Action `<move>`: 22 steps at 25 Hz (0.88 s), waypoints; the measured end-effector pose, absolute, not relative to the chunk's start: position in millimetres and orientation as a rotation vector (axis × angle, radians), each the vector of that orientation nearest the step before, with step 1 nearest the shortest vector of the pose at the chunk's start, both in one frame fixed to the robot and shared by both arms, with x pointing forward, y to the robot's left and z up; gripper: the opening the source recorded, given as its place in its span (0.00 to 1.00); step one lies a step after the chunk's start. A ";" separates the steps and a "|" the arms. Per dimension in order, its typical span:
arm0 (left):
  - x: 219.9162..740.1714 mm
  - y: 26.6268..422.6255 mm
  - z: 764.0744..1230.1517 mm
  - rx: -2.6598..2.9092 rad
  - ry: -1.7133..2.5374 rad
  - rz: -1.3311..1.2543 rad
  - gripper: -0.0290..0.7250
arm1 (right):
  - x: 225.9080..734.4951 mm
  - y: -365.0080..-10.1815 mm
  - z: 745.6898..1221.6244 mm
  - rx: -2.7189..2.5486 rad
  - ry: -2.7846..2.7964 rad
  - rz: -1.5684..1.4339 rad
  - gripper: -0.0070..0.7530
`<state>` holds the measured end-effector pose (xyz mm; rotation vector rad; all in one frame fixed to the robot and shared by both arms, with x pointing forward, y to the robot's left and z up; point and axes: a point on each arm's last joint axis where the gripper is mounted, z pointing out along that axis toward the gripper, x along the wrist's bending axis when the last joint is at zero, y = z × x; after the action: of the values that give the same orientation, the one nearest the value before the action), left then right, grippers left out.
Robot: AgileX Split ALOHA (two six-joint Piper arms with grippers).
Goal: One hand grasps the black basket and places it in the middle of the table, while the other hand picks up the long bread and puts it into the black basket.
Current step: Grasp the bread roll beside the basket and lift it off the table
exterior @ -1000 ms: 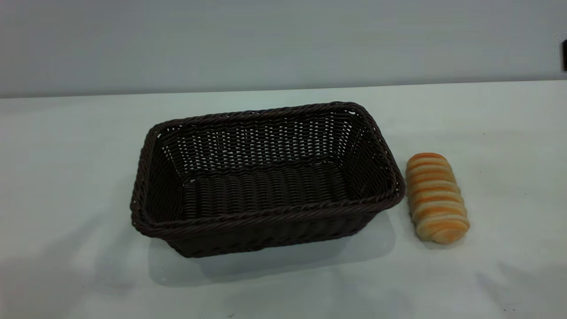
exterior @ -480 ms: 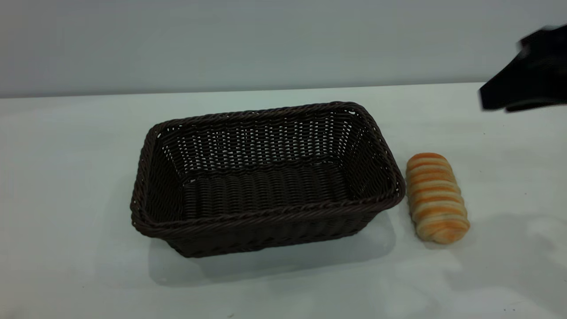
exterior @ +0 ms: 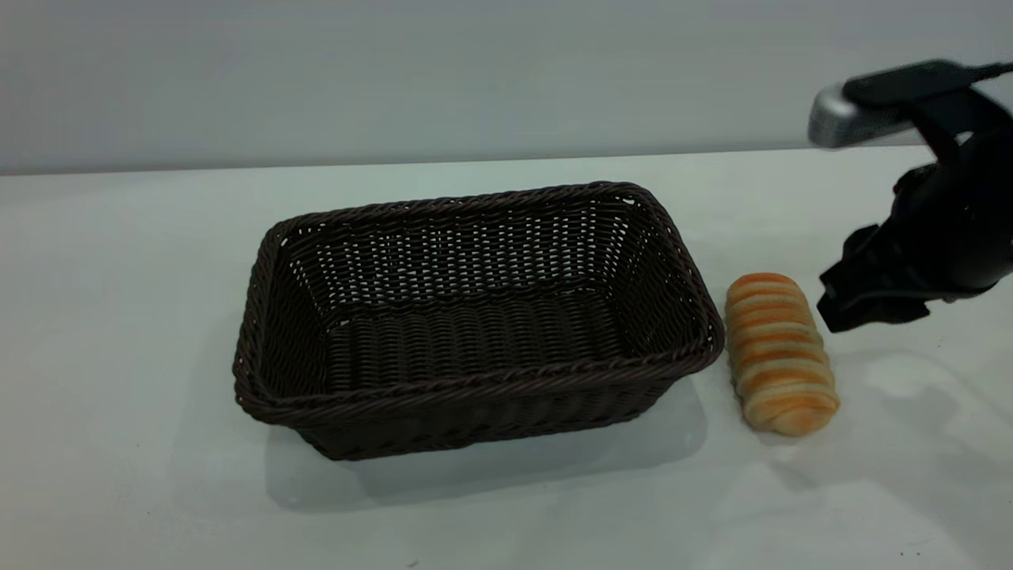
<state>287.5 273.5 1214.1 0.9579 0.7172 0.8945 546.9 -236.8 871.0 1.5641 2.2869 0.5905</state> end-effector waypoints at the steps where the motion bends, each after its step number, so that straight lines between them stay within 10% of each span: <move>1: 287.5 273.5 1214.1 0.958 0.717 0.895 0.81 | 549.8 -237.1 866.9 1.558 2.292 0.573 0.38; 22: 287.6 273.6 1214.2 0.960 0.715 0.900 0.78 | 569.6 -226.1 805.7 1.671 2.411 0.550 0.38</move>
<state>287.6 273.6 1214.2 0.9599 0.7151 0.9004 569.6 -226.1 805.7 1.6709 2.4115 0.5500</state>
